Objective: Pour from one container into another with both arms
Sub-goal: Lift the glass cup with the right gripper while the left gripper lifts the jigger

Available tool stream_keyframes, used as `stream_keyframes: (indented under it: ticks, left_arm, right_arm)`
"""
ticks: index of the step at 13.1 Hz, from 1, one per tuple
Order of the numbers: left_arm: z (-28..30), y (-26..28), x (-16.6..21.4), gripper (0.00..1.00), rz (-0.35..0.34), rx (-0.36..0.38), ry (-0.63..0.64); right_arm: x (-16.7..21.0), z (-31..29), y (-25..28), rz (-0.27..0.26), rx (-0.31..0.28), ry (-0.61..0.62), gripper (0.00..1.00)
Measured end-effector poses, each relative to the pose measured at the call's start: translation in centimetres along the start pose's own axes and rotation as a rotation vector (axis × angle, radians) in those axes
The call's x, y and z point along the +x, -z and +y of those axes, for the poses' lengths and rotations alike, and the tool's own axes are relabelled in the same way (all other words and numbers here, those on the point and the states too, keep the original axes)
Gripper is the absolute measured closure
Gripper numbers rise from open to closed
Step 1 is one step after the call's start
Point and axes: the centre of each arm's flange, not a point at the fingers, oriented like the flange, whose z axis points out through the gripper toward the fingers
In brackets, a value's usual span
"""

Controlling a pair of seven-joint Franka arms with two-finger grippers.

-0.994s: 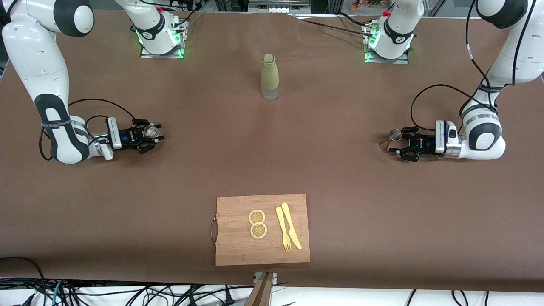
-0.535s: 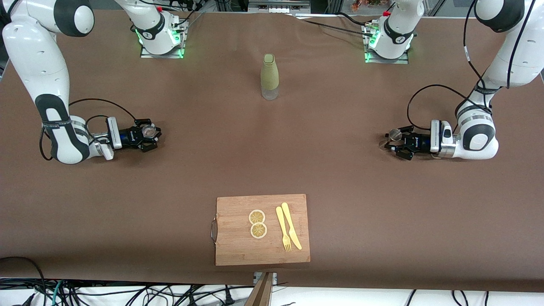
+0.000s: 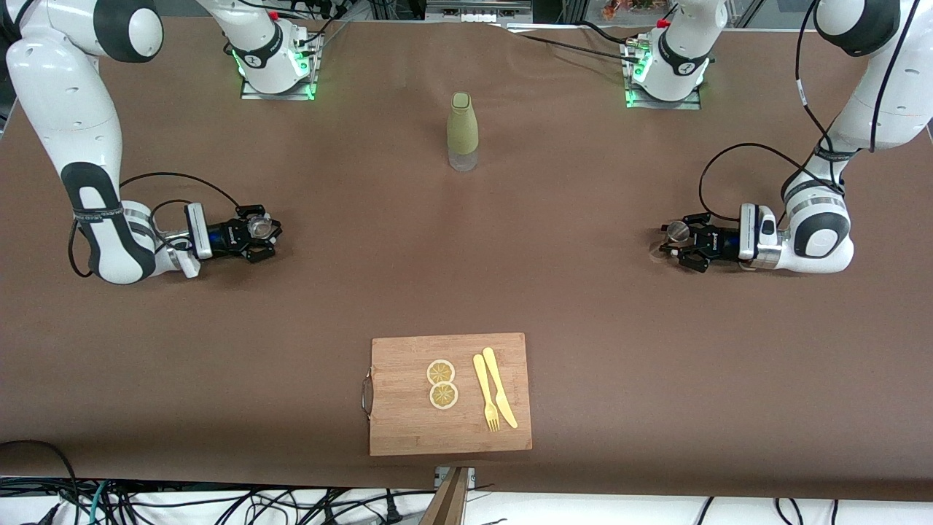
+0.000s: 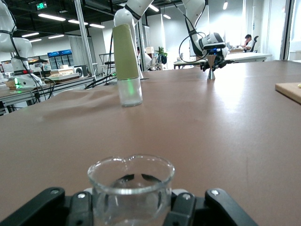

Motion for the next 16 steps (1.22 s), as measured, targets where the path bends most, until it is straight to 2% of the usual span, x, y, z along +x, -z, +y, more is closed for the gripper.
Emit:
stream_keyframes:
  ticks: [4,6,7,10,11,13,14,16]
  left_arm:
    - [0.1,0.0,0.0,0.47,0.005,-0.001,0.0]
    - [0.1,0.0,0.0,0.5,0.005,-0.001,-0.001]
    - [0.1,0.0,0.0,0.51,0.005,-0.001,-0.001]
    - [0.2,0.3,-0.1,0.6,0.001,0.002,0.0]
    - [0.3,0.4,-0.1,0.6,0.0,0.004,0.001]
    - [0.3,0.5,-0.2,0.67,-0.001,0.005,0.002]
    - [0.3,0.5,-0.1,0.75,0.002,0.005,0.001]
    - [0.3,0.6,-0.1,0.78,0.003,0.005,0.001]
  right_arm:
    - [1.8,2.3,-2.0,0.054,-0.033,-0.009,0.85]
    - [3.3,4.0,-2.6,0.068,-0.04,-0.03,0.85]
    - [4.2,5.0,-2.7,0.069,-0.045,-0.04,0.85]
    - [6.5,7.6,-3.1,0.056,-0.055,-0.071,0.85]
    - [7.3,8.5,-3.3,0.053,-0.058,-0.087,0.85]
    - [9.0,10.2,-3.7,0.043,-0.055,-0.121,0.85]
    - [9.8,11.1,-3.9,0.042,-0.064,-0.133,0.85]
    - [11.1,12.4,-3.9,0.036,-0.076,-0.152,0.85]
